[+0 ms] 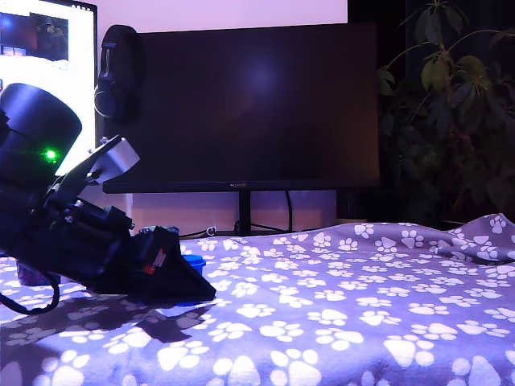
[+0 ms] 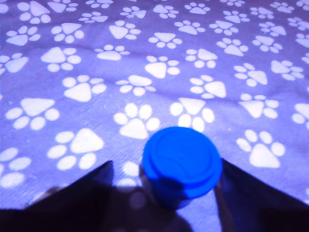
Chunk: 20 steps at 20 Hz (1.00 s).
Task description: Pick up the coffee capsules on the table and drop them inside the coffee cup
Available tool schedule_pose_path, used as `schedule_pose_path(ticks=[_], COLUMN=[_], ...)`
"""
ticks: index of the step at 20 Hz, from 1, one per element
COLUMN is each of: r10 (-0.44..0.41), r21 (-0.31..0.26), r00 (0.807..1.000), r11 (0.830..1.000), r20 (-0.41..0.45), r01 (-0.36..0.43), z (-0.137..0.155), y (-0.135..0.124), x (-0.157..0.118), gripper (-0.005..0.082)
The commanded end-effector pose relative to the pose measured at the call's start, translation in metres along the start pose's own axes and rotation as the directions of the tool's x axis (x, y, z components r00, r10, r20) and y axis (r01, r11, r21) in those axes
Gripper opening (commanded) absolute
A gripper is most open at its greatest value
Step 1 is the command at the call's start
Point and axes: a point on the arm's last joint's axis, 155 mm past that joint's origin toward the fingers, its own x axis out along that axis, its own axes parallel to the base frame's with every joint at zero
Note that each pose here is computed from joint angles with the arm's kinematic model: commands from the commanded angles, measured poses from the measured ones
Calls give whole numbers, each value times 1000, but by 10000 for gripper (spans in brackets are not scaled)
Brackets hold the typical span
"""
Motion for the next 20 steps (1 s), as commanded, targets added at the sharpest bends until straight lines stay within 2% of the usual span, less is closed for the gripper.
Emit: schedule_pose_path(ticks=[1, 4, 6, 16, 20], r10=[-5, -6, -5, 0, 2], r21=[5, 11, 11, 18, 24], r00=[1000, 1000, 1000, 1000, 1000], r11=[1000, 1000, 1000, 1000, 1000], r20=[-18, -20, -20, -2, 15], r01=[5, 6, 6, 0, -2], z=[-7, -7, -7, 4, 21], y=[-1, -1, -1, -2, -5], x=[2, 2, 2, -3, -15], gripper=[500, 332, 278, 109, 104])
